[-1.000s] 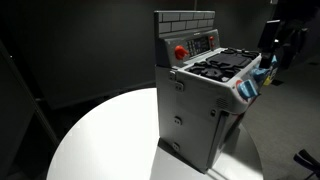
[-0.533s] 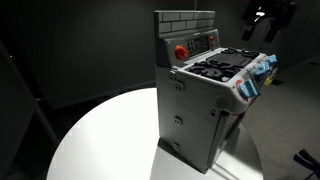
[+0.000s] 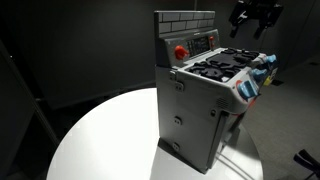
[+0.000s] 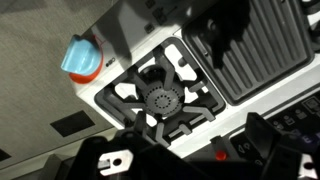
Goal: Press an orange top right button on the microwave oven controlling panel of the stove
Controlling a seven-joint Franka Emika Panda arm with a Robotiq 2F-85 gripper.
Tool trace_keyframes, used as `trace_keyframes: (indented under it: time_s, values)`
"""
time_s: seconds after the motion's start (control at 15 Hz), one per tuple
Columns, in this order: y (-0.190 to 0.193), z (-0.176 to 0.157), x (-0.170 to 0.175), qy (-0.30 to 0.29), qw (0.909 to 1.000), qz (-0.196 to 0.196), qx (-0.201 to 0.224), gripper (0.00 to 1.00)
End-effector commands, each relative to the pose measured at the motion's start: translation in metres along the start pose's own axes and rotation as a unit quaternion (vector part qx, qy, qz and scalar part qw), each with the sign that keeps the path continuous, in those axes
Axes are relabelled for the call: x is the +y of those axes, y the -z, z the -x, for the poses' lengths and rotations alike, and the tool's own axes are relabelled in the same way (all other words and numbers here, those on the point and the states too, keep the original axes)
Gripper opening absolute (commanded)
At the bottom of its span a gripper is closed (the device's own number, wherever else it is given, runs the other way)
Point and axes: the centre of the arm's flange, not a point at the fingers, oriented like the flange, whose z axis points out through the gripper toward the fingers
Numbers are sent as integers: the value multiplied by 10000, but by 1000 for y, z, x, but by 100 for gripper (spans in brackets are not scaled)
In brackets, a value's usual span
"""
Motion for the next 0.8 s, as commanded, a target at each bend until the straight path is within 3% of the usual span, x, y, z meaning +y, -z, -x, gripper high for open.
trace_keyframes:
  time_s: [0.0, 0.73]
  values:
    - [-10, -31, -10, -320, 9993, 149, 125, 100]
    - [-29, -72, -26, -760, 9962, 373, 225, 100]
